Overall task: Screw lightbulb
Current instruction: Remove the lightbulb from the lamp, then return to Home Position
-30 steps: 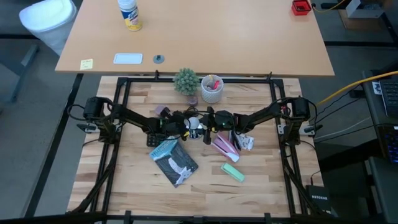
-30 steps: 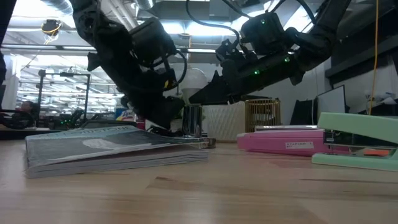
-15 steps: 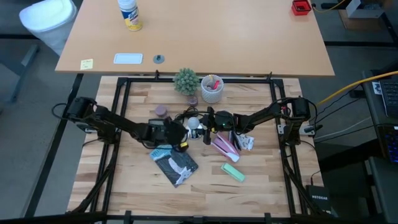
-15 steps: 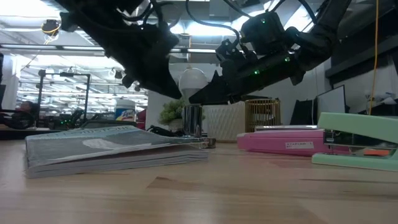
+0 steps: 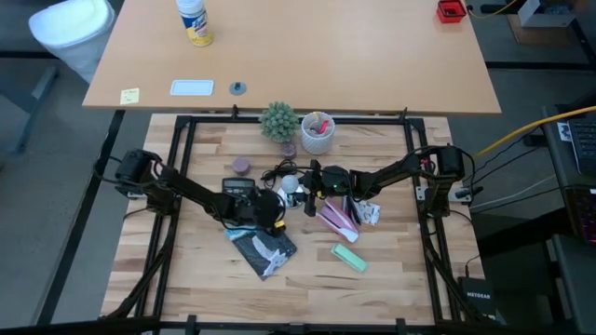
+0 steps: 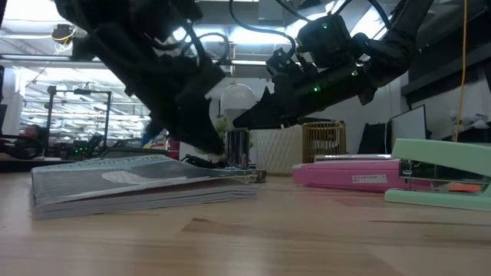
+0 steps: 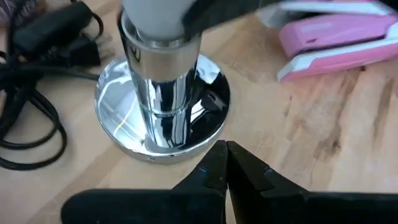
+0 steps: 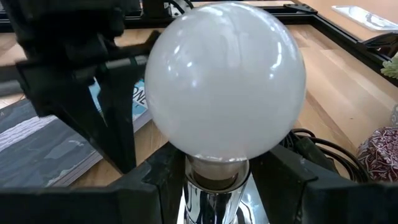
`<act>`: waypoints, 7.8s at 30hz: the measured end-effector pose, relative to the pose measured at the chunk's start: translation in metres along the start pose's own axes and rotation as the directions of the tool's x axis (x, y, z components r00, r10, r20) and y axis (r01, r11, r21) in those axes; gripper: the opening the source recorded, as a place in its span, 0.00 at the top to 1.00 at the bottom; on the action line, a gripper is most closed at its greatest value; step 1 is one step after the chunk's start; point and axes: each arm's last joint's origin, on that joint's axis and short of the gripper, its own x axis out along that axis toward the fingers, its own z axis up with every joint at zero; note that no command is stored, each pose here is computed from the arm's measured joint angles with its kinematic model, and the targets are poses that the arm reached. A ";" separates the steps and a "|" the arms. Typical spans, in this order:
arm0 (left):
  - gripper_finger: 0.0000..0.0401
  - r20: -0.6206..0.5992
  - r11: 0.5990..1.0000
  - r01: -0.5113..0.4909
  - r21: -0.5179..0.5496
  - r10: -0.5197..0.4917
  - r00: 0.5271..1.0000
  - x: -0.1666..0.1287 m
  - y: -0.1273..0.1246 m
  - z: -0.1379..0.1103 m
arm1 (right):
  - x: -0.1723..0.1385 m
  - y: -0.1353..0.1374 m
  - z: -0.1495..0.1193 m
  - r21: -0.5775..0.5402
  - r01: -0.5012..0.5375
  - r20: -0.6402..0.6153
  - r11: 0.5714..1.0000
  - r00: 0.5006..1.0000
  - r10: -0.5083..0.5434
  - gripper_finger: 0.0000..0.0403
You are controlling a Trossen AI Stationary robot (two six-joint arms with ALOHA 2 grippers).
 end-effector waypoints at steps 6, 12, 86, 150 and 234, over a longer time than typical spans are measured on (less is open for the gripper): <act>1.00 -0.023 1.000 -0.032 0.000 0.032 0.999 0.009 0.004 -0.006 | 0.000 0.000 0.000 0.000 0.000 0.000 1.000 1.000 0.000 0.58; 1.00 -0.023 0.996 -0.085 0.007 0.085 0.996 0.011 0.010 -0.005 | 0.000 0.000 0.000 0.000 -0.002 0.000 1.000 1.000 0.002 0.58; 1.00 0.067 0.949 -0.314 -0.038 0.316 0.946 0.018 0.027 -0.006 | 0.000 0.006 0.001 -0.104 -0.190 0.019 0.976 0.981 0.193 0.58; 1.00 0.082 0.997 0.031 -0.064 -0.025 0.996 -0.006 -0.008 0.005 | -0.025 -0.008 0.048 -0.173 0.259 0.130 0.950 0.962 -0.239 0.58; 1.00 0.127 1.000 0.010 0.003 -0.010 0.992 -0.018 -0.006 0.016 | -0.140 -0.063 -0.025 0.018 0.425 -0.716 0.905 0.637 -0.285 0.29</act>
